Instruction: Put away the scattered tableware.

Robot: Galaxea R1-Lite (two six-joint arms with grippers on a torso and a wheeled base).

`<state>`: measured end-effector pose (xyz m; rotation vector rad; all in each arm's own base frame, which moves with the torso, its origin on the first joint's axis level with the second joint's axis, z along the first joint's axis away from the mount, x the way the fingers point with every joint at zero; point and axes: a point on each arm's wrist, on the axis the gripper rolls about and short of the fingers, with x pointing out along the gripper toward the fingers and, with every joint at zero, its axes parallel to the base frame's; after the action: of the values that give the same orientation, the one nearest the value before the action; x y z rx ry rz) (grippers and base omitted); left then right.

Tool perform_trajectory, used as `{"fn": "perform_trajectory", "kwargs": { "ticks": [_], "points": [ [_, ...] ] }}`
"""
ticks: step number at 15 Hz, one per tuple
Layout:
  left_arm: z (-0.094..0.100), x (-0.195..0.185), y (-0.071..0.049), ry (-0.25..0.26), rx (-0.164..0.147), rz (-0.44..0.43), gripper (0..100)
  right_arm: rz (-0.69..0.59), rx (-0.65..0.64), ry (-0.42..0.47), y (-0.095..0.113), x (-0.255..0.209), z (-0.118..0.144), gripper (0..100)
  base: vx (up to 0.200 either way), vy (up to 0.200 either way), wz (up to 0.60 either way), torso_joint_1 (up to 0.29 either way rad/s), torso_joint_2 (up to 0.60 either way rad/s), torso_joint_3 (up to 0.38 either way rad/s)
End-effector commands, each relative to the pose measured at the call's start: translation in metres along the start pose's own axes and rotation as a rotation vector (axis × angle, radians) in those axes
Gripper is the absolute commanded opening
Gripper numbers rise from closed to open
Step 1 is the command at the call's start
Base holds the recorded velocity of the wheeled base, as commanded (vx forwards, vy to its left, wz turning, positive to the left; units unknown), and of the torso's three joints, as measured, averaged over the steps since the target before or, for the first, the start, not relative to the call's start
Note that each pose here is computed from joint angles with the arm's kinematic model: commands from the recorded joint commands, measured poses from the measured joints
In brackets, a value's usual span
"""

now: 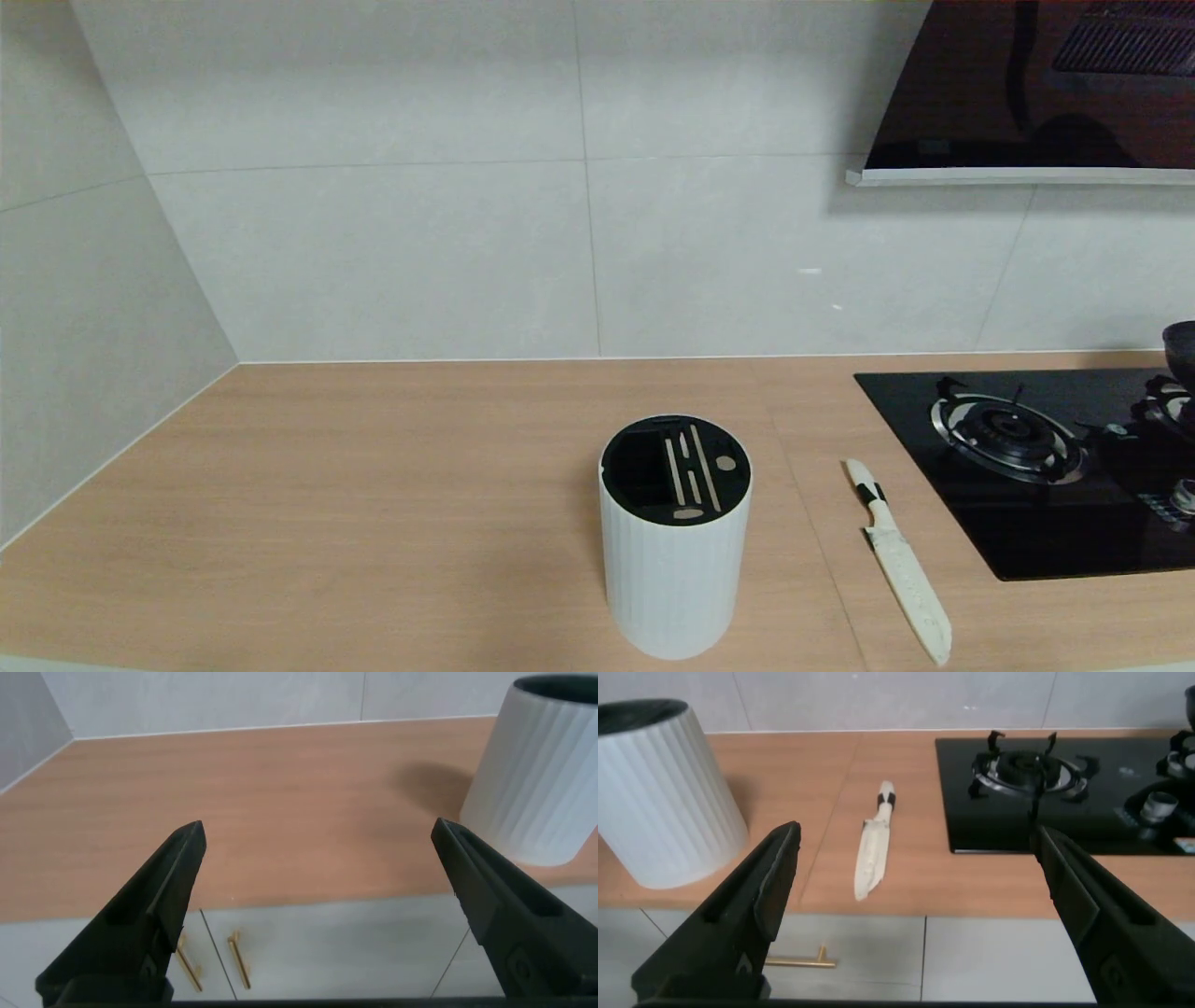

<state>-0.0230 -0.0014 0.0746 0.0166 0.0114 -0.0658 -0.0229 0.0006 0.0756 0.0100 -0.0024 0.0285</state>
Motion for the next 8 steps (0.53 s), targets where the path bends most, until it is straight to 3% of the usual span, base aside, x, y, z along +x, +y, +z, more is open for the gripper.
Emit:
{"fn": "perform_trajectory", "kwargs": {
  "ticks": [1,8],
  "points": [
    [-0.0001,0.0,0.0,0.0,0.0,0.0,100,0.001,0.001,0.001,0.0,0.0001,0.0001,100,0.0,0.0,0.0,0.188,-0.37,-0.198],
    [-0.0001,0.0,0.0,0.0,0.0,0.0,100,0.001,0.001,0.001,0.0,0.0001,0.0001,100,0.0,0.0,0.0,0.03,-0.06,-0.028]
  ]
}}
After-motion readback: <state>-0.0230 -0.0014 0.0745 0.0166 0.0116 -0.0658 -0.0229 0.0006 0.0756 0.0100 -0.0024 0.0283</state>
